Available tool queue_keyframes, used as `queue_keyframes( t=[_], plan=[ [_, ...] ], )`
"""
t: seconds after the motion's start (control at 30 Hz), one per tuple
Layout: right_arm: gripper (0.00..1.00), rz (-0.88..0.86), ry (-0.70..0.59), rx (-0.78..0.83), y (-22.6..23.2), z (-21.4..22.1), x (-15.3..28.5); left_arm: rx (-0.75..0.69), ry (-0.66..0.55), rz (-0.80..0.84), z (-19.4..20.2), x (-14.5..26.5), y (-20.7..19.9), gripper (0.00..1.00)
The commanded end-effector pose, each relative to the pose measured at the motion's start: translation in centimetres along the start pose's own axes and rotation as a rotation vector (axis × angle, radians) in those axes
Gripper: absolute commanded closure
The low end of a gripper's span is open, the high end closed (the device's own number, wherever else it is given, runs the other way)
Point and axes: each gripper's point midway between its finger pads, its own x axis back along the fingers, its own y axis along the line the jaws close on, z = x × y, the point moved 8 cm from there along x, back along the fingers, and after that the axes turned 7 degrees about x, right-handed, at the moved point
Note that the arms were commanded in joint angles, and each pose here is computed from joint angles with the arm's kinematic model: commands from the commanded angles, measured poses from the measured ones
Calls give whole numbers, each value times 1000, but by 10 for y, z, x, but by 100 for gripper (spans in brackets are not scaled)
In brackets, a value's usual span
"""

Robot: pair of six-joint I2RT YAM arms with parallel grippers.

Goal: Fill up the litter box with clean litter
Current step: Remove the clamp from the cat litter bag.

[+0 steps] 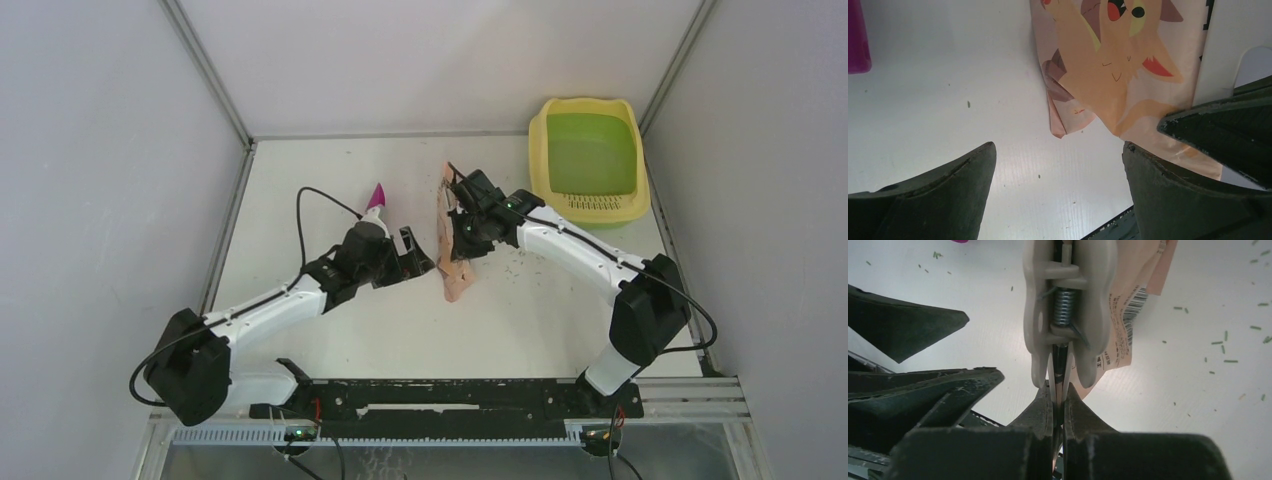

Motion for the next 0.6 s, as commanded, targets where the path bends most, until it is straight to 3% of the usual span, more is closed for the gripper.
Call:
queue_keyframes(
  t=[0.0,0.07,0.17,0.23,0.3,0.57],
  plan=[
    [99,-6,-15,31,0,2,-10,20,-15,29,4,-11,-3,1],
    [88,1,-12,37,-2,3,-11,27,-12,38,6,-16,-6,1],
    [46,20,-26,32,-9,1,-6,25,17,33,11,-27,-12,1],
    [33,32,-53,24,-16,-3,1,14,36,33,13,-33,-17,1],
    [26,41,-88,17,-26,-9,11,10,46,27,15,-38,-19,2],
    [24,56,-223,-60,-75,-36,37,7,46,42,16,-44,-23,2]
  ],
)
